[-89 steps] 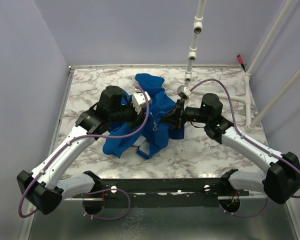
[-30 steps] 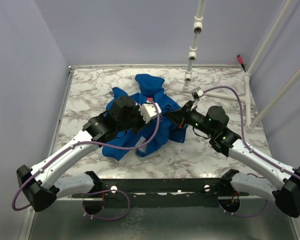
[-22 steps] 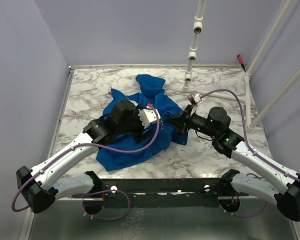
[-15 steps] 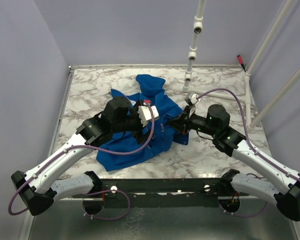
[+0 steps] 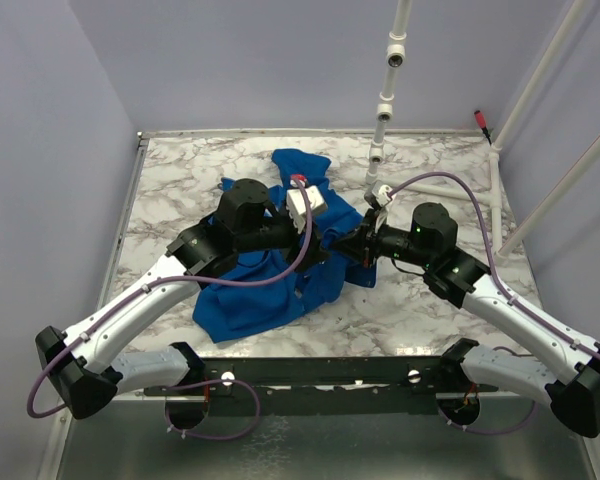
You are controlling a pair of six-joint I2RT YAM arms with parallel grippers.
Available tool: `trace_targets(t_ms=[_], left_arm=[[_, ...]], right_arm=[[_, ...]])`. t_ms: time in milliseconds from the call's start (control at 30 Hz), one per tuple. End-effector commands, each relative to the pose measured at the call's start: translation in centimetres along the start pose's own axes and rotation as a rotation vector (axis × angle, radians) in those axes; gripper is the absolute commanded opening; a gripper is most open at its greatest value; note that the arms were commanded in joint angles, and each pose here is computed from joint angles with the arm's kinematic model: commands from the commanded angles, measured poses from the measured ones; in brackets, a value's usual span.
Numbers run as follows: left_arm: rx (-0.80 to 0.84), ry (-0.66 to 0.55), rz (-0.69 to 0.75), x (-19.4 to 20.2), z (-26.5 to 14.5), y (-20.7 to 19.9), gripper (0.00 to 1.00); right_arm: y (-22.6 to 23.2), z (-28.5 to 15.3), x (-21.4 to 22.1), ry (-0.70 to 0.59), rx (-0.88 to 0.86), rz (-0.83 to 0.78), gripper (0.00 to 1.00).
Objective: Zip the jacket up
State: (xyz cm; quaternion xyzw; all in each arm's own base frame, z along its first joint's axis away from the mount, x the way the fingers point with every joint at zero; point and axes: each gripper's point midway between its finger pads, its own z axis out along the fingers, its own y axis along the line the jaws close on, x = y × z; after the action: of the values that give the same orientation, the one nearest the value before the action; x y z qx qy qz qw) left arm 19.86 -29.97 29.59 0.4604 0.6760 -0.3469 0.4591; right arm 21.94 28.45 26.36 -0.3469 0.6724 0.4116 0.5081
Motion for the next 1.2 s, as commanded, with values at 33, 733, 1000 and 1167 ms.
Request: trace_targets(t_ms=[33, 733, 1000, 1167], left_arm=[[0.007, -0.098, -0.067, -3.3, 0.2, 0.3, 0.67], [-0.040, -0.076, -0.024, -2.3, 0.1, 1.8, 0.11], [-0.054, -0.119, -0.021, -3.7, -0.5, 1.8, 0.09], [-0.055, -0.135, -0.029, -4.1, -0.9, 1.7, 0.09]], right_arm=[[0.7, -0.2, -1.8, -0.037, -0.033, -0.034, 0.01], [1.1, -0.6, -2.7, -0.060, -0.072, -0.023, 0.15], [2.2, -1.6, -4.1, -0.106, -0.205, 0.014, 0.61], [1.8, -1.3, -4.4, -0.138, -0.245, 0.014, 0.65]])
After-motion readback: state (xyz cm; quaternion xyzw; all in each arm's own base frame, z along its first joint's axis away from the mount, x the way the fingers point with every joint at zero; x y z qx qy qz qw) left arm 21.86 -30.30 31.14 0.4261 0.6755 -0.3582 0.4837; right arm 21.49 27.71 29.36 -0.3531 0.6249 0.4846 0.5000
